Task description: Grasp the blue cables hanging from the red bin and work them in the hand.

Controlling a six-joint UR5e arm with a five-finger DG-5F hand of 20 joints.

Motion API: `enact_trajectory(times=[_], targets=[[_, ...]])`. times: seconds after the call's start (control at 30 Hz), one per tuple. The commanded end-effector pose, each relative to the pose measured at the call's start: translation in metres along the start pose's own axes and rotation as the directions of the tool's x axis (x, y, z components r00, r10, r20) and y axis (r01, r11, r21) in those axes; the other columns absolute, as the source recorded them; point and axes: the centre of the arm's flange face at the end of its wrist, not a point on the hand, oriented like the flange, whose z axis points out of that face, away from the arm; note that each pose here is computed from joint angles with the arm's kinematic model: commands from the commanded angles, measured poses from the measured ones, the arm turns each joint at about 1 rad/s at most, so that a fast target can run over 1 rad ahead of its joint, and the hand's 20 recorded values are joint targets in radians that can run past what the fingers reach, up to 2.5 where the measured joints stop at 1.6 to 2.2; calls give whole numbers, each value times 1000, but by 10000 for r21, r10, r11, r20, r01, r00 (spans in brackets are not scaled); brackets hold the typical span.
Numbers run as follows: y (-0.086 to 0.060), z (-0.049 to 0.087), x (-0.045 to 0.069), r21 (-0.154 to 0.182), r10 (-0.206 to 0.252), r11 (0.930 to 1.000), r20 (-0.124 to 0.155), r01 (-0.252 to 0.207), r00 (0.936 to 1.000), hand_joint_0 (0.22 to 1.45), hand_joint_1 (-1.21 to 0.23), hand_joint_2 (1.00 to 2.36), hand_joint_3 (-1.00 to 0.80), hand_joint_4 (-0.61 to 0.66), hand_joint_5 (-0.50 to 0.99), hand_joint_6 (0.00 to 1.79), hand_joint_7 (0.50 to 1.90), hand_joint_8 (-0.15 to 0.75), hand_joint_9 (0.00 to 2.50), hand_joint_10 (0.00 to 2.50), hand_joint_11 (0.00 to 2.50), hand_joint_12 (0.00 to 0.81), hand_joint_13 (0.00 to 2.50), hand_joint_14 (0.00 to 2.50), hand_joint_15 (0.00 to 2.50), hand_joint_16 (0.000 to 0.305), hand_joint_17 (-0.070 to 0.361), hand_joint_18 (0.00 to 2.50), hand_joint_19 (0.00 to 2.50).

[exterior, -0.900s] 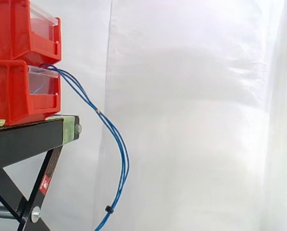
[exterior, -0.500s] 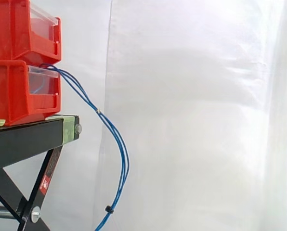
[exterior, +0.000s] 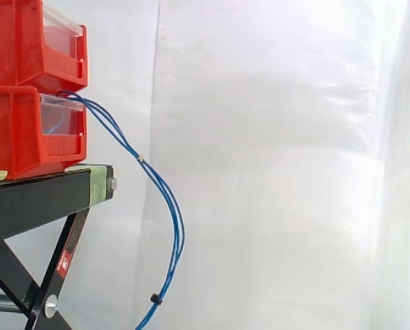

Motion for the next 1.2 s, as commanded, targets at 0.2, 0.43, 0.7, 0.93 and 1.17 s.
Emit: enact_trajectory(times=[0.2,0.43,0.7,0.93,1.17], targets=[[-2,-1,0,168,1,9999,-22,-1,10000,765,-571,1004,-856,189,-210,4,639,299,341,0,0,279,262,0,0,33,73,159,0],[-1,-2,0,168,1,9999,-22,-1,10000,765,-570,1005,-855,197,-210,4,644,307,337,0,0,262,248,0,0,30,68,125,0],[-6,-5,1,531,-2,9986,-80,7,10000,765,-570,1004,-856,197,-206,4,641,307,337,0,0,257,245,0,0,30,67,119,0],[-6,-5,2,558,-2,9984,-114,8,9999,766,-570,1004,-856,202,-202,4,653,308,337,0,0,253,241,0,0,29,66,108,0],[-5,-5,4,534,-7,9986,-313,24,9995,765,-571,1004,-854,203,-199,4,661,309,335,0,0,252,241,1,0,29,66,104,0]])
